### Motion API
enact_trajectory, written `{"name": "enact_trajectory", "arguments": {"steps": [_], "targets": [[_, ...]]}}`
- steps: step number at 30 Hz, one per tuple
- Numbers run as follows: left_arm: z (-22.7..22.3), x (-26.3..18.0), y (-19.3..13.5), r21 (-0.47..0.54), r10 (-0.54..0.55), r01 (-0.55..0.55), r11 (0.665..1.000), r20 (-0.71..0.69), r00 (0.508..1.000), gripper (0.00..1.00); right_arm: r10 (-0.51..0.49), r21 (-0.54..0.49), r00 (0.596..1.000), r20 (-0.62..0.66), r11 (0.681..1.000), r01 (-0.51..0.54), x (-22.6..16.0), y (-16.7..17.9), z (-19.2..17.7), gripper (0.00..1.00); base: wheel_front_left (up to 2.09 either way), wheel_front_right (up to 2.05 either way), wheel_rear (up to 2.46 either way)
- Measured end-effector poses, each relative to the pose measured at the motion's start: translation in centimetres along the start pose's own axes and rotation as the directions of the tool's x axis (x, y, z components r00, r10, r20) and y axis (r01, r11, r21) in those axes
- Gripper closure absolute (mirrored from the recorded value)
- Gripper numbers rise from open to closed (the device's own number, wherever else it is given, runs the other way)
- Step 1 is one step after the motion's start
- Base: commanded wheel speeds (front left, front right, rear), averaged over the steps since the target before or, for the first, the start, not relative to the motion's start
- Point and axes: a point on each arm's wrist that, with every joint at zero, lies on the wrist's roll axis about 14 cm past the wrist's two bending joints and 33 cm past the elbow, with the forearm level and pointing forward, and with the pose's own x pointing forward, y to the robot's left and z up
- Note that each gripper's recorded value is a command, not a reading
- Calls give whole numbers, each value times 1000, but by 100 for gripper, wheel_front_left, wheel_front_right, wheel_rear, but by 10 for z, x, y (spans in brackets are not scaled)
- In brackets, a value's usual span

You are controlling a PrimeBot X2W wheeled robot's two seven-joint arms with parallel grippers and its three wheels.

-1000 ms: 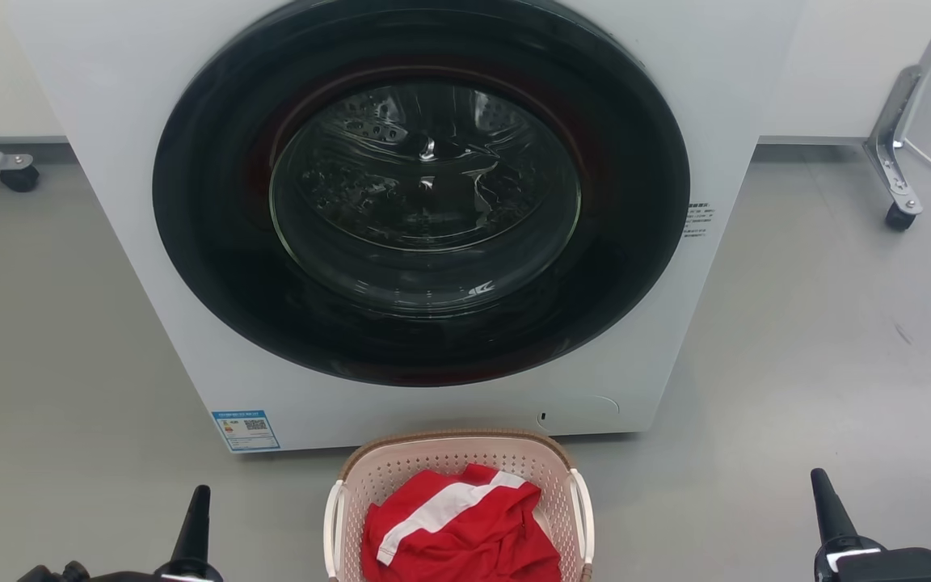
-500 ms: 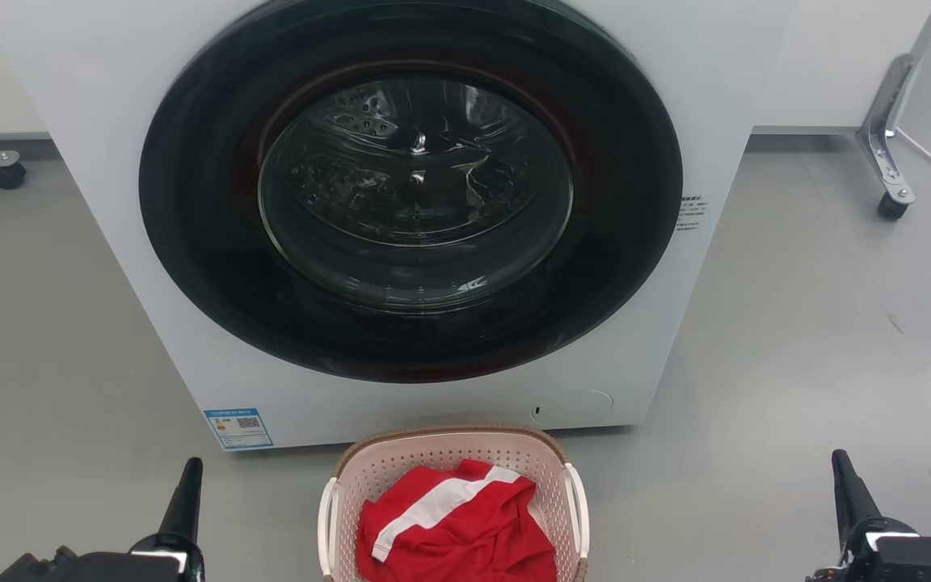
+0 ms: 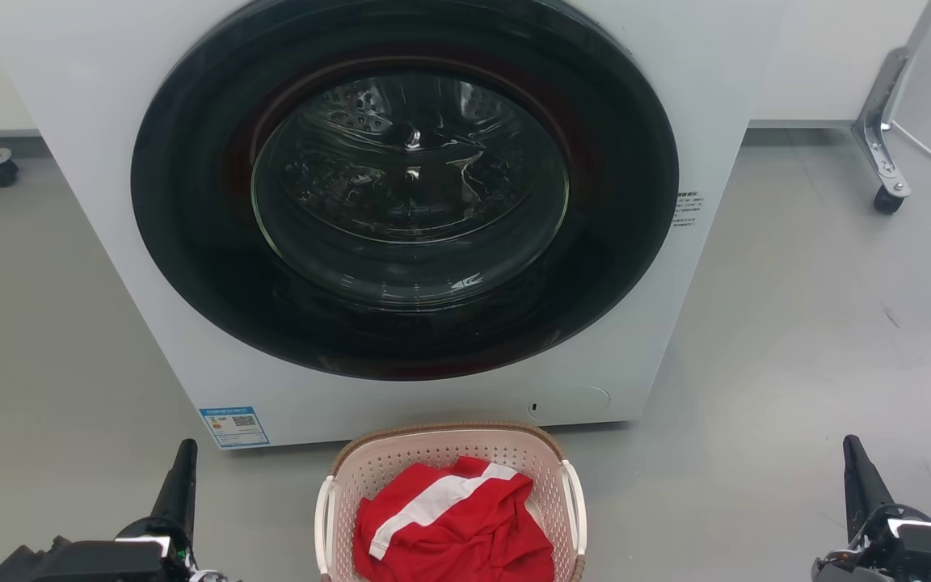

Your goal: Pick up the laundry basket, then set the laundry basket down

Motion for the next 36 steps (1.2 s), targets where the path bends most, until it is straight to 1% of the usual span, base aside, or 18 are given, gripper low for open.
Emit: {"name": "enact_trajectory", "arguments": {"steps": [36], "targets": [[0, 0, 0, -1, 1, -1, 1000, 0, 1000, 100, 4, 1, 1000, 0, 1000, -4, 0, 0, 0, 100, 0, 0, 0]]}}
